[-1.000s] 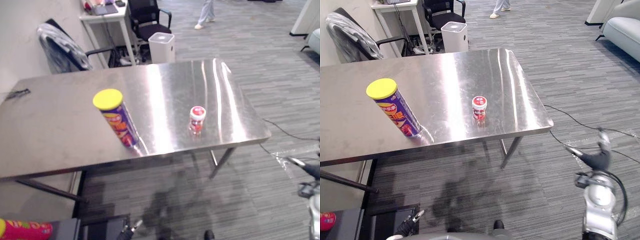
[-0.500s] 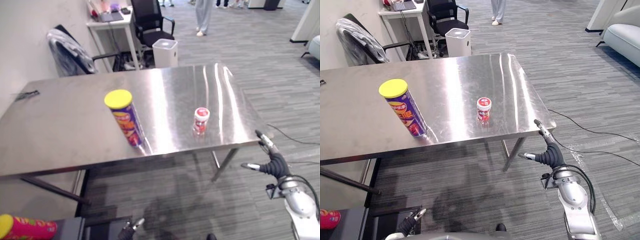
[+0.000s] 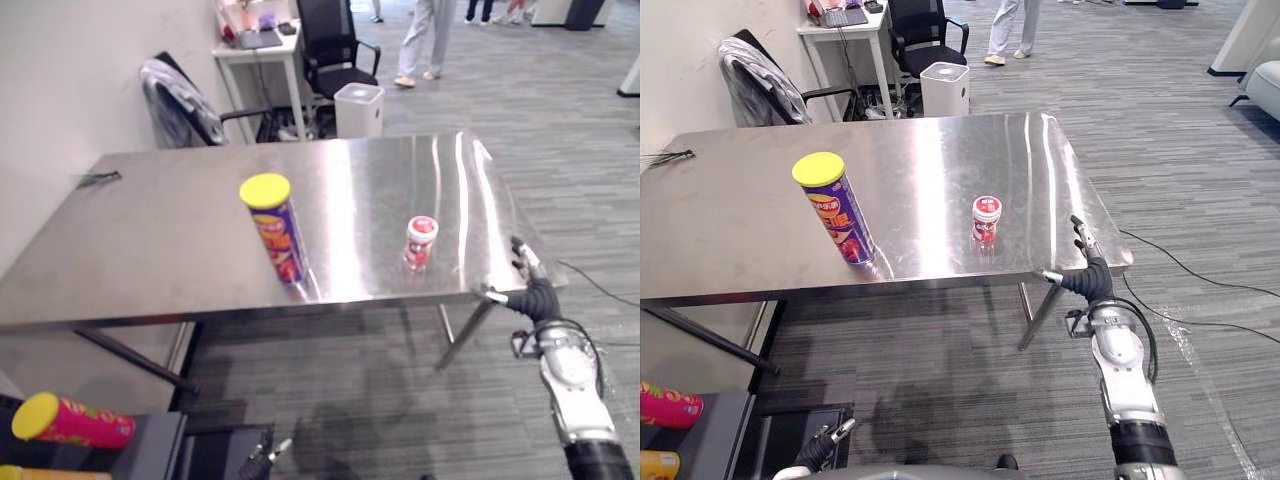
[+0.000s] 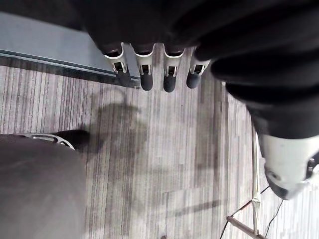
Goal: Put the gum and the chips on the shelf.
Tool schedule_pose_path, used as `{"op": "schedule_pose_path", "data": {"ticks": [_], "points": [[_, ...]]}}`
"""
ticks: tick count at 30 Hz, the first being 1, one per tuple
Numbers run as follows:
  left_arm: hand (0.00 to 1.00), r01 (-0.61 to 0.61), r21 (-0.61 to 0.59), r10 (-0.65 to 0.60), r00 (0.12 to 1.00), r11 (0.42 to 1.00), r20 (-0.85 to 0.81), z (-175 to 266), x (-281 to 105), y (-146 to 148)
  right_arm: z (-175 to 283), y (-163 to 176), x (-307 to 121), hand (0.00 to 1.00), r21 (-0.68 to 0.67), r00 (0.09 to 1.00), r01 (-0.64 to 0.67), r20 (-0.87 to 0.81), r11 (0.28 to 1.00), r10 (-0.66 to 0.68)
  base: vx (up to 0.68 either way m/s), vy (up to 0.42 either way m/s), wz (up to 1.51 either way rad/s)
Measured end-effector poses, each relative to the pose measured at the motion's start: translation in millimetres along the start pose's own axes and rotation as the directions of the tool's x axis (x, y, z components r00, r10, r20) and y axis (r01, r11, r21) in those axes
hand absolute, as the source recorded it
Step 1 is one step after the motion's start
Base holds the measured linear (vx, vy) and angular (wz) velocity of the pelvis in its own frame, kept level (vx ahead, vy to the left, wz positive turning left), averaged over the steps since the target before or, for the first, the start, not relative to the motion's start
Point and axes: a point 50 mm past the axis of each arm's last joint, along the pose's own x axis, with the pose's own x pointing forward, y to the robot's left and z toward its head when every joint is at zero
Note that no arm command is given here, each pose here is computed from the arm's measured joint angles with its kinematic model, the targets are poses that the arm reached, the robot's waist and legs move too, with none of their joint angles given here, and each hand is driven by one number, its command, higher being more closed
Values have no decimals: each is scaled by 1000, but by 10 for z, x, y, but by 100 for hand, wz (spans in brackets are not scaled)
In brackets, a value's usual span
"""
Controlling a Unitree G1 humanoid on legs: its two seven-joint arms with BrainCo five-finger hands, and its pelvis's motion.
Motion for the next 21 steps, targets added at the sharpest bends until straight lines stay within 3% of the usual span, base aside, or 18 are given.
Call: {"op": "schedule_pose_path", "data": {"ticks": [21], "points": [[0,-35,1,35,999,999,40,121,28,17,344,368,608,0,176,998,1,68,984,-13,-10,-2,3]]}}
